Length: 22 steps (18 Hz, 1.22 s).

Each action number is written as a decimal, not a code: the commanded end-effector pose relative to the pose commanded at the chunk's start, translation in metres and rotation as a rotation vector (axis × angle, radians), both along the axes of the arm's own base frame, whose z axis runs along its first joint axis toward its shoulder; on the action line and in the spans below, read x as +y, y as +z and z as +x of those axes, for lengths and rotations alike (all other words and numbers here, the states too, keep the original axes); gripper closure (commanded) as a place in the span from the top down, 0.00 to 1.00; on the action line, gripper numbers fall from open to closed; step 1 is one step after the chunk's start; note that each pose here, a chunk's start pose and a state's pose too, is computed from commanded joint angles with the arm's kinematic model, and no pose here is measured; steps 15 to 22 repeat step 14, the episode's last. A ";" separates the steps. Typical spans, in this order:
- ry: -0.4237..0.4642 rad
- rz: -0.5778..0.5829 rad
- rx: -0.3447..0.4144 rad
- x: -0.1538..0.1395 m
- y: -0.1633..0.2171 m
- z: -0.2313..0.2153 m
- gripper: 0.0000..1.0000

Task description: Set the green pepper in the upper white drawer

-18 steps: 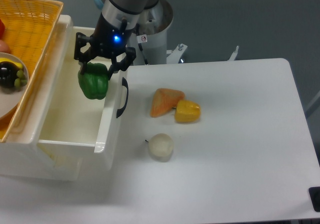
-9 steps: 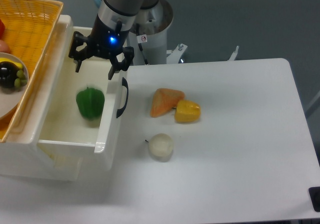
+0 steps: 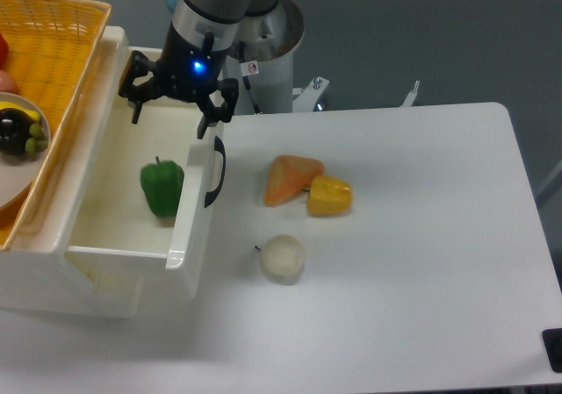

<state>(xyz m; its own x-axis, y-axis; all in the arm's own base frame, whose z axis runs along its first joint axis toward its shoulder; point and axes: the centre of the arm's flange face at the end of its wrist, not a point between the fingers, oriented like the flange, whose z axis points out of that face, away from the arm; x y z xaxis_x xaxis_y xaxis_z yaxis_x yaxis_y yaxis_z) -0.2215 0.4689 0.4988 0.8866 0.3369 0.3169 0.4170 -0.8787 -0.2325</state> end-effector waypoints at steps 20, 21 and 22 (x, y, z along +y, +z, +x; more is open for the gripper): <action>-0.176 -0.068 0.108 -0.045 -0.033 -0.082 1.00; -0.176 -0.068 0.108 -0.045 -0.033 -0.082 1.00; -0.176 -0.068 0.108 -0.045 -0.033 -0.082 1.00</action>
